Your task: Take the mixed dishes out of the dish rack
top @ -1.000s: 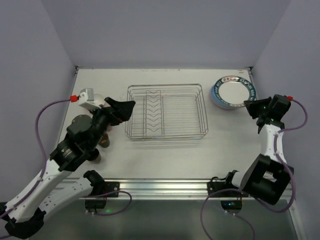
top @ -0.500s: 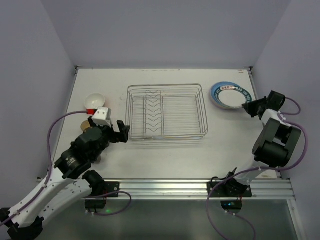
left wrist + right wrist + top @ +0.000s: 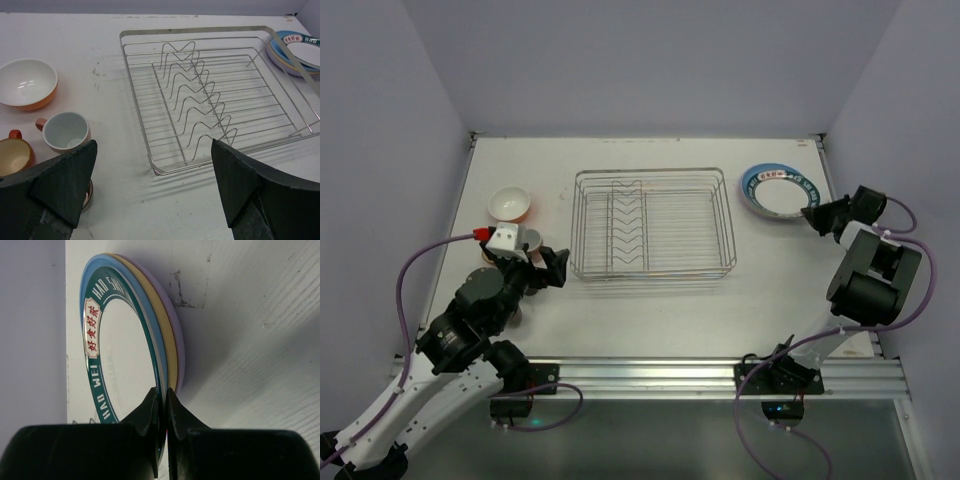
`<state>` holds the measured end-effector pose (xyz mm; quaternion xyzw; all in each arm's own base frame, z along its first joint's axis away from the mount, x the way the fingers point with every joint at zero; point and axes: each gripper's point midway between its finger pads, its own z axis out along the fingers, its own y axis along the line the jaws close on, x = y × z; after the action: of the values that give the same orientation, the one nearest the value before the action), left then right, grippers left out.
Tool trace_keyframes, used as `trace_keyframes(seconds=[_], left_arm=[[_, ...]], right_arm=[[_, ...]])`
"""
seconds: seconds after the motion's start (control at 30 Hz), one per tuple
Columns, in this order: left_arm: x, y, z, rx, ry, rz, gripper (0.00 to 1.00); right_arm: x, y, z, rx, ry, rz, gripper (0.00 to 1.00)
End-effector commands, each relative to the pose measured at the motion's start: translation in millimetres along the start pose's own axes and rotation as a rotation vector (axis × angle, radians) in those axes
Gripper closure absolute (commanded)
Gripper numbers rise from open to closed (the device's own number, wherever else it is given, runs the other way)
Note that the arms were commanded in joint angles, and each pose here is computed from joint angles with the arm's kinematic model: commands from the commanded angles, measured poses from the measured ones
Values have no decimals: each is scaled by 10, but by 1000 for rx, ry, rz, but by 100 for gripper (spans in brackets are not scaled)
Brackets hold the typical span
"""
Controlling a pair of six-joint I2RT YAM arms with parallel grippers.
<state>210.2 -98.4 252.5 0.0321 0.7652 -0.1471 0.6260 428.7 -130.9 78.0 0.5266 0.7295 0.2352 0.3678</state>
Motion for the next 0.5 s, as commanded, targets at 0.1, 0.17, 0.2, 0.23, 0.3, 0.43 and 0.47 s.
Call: trace_keyframes(seconds=[0.1, 0.17, 0.2, 0.23, 0.3, 0.43, 0.47], left_arm=[[-93, 39, 32, -23, -48, 14, 0], [-84, 24, 28, -13, -47, 15, 0], [-88, 33, 25, -17, -49, 15, 0], [-91, 42, 26, -22, -50, 13, 0], [-89, 48, 18, -21, -56, 13, 0], [-118, 42, 9, -13, -75, 11, 0], [-129, 57, 7, -22, -78, 10, 0]], right_arm=[[-106, 257, -44, -97, -26, -31, 100], [-91, 280, -33, -108, -9, -37, 100], [-100, 272, -16, -103, -9, -38, 100], [-92, 271, -9, -104, -9, -37, 100], [-68, 246, 11, -110, -5, -37, 100], [-17, 217, 57, -117, 16, -35, 100], [-38, 250, 53, -131, 7, -39, 100]])
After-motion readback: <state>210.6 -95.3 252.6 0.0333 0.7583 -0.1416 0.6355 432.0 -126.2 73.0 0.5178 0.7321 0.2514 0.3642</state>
